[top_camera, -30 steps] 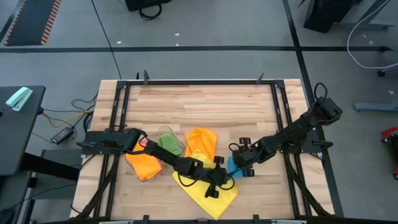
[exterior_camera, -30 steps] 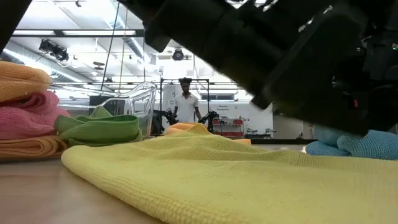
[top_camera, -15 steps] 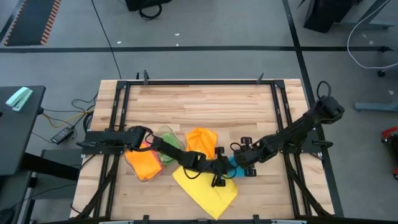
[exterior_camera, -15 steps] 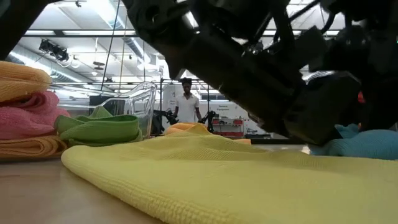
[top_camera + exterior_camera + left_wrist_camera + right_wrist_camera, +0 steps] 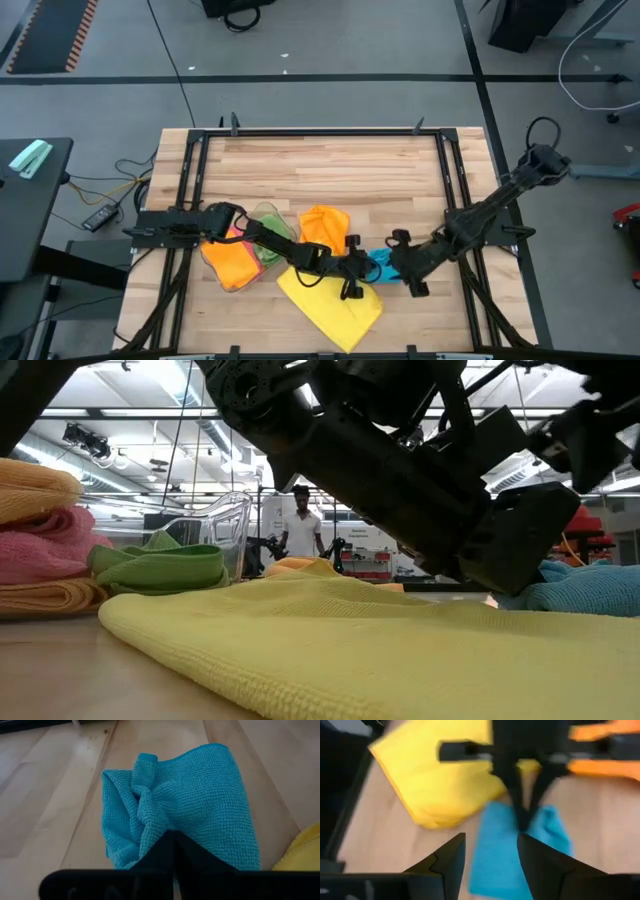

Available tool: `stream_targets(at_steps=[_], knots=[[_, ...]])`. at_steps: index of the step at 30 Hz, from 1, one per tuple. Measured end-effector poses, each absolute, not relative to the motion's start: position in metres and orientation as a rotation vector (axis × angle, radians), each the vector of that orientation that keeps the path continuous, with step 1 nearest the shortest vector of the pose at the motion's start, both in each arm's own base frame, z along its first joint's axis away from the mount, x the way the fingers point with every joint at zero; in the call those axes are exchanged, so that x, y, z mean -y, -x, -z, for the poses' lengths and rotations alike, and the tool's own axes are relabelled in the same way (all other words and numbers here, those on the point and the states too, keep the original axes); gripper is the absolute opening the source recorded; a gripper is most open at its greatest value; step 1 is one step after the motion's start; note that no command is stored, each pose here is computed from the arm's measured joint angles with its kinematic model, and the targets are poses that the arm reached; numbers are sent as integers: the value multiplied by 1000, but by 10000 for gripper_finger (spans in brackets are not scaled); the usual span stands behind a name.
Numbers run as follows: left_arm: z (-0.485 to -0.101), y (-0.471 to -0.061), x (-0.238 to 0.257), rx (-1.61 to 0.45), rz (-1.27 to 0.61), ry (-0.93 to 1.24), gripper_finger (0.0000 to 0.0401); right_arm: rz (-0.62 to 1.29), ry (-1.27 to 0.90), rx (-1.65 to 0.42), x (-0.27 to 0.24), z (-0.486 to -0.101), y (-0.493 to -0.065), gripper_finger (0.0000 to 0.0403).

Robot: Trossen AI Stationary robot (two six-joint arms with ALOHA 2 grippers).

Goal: Fold microfiber towels
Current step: Fold the blue microfiber cloth

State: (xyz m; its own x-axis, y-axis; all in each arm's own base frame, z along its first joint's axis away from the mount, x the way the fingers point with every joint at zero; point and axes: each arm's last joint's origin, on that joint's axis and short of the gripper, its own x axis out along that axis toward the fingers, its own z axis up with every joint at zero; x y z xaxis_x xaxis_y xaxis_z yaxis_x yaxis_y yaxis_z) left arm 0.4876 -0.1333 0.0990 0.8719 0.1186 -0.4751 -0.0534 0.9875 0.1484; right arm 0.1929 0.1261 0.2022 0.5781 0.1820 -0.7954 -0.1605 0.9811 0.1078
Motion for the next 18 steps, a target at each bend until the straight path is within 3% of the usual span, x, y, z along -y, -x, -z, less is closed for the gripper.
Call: stream_targets(at_steps=[10,18], knots=[[-99,-487,134,-504,-92,-134,22,-74,-149,-974,-118,-137,-187,167],[-99,-487,134,-509,-90,-147,13,13,-253,-942,-102,-145,-187,161]])
